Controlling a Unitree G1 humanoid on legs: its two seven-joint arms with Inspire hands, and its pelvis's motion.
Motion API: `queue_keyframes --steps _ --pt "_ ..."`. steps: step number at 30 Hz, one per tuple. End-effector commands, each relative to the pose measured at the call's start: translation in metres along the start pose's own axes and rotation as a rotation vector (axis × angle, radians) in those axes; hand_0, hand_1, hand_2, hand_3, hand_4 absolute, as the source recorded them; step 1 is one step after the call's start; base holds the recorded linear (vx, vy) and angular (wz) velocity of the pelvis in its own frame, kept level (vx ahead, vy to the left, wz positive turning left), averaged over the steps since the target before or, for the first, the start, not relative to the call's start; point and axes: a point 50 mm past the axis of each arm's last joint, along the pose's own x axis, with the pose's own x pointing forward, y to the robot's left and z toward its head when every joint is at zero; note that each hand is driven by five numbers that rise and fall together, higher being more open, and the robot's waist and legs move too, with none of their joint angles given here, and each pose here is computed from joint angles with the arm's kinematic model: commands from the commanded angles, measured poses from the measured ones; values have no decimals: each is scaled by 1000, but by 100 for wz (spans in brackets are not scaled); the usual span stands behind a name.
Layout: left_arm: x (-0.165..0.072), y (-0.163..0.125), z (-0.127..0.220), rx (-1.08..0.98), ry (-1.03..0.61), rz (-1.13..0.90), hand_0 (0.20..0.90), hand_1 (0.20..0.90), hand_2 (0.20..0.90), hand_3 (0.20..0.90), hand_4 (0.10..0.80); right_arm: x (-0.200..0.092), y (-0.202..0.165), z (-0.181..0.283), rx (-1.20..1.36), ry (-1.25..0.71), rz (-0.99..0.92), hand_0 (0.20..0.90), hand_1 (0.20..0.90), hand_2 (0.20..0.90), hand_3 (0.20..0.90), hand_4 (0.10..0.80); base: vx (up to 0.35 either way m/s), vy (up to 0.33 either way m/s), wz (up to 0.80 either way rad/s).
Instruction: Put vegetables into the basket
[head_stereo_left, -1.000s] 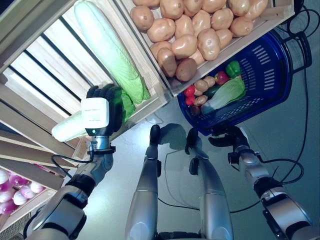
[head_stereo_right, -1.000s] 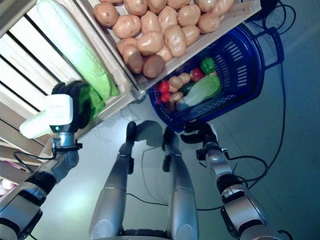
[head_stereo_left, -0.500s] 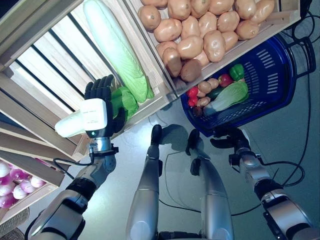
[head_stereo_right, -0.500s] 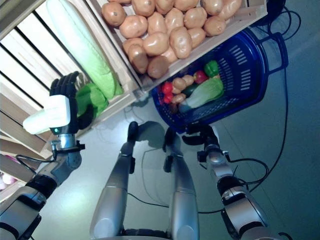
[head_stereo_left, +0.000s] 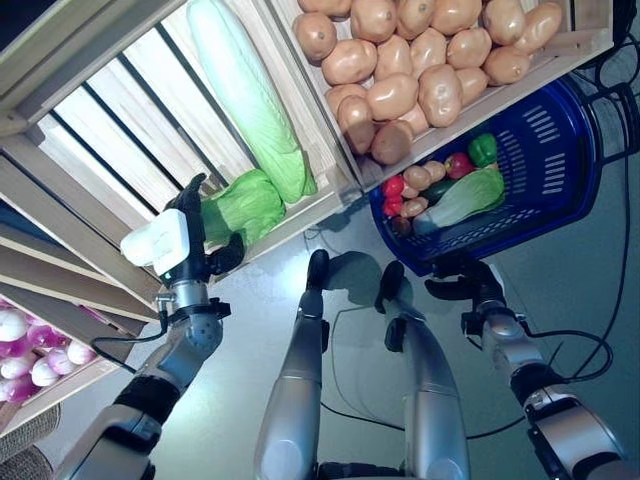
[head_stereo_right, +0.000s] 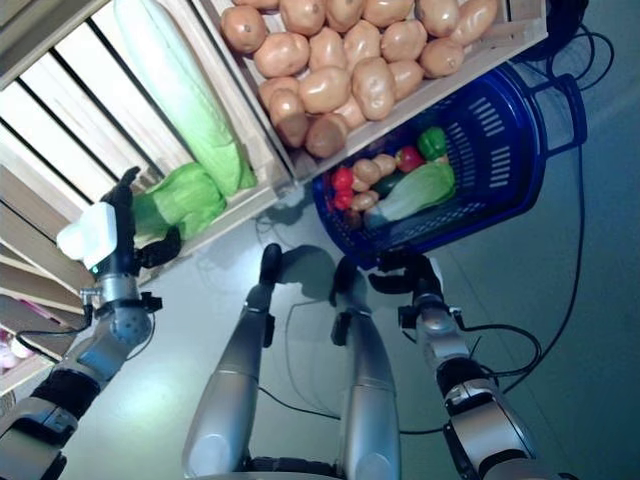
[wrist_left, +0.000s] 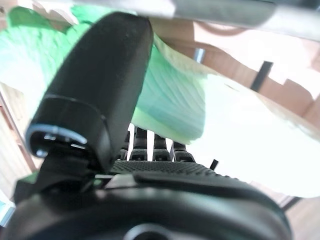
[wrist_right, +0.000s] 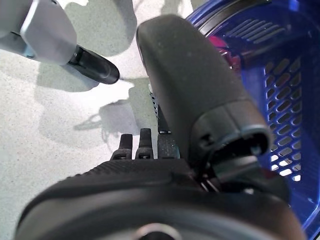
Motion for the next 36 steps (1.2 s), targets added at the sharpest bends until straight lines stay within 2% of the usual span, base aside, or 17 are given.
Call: queue_keyframes --steps 1,4,12,25,31,36 --pt "4 15 6 -28 -7 -14 900 900 900 900 800 -9 -27 -16 -10 19 -76 900 900 900 900 800 -1 -8 3" --pt "4 14 3 8 9 -77 900 900 900 900 800 -9 -28 -14 -11 13 -77 900 900 900 900 800 4 7 9" --pt "18 33 3 174 -26 -65 900 900 900 900 800 -12 -39 -20 -18 28 -89 900 900 900 900 800 1 2 1" --pt "67 53 37 415 -214 12 900 900 900 900 800 -6 -31 -14 -54 37 -30 900 900 900 900 800 4 5 -1" --pt "82 43 45 395 -209 -19 900 900 900 900 800 -2 -21 -8 -60 40 6 900 900 900 900 800 14 1 -3" --pt "79 22 42 250 -176 -75 900 900 900 900 800 0 -14 -5 -75 41 22 900 900 900 900 800 3 8 -8"
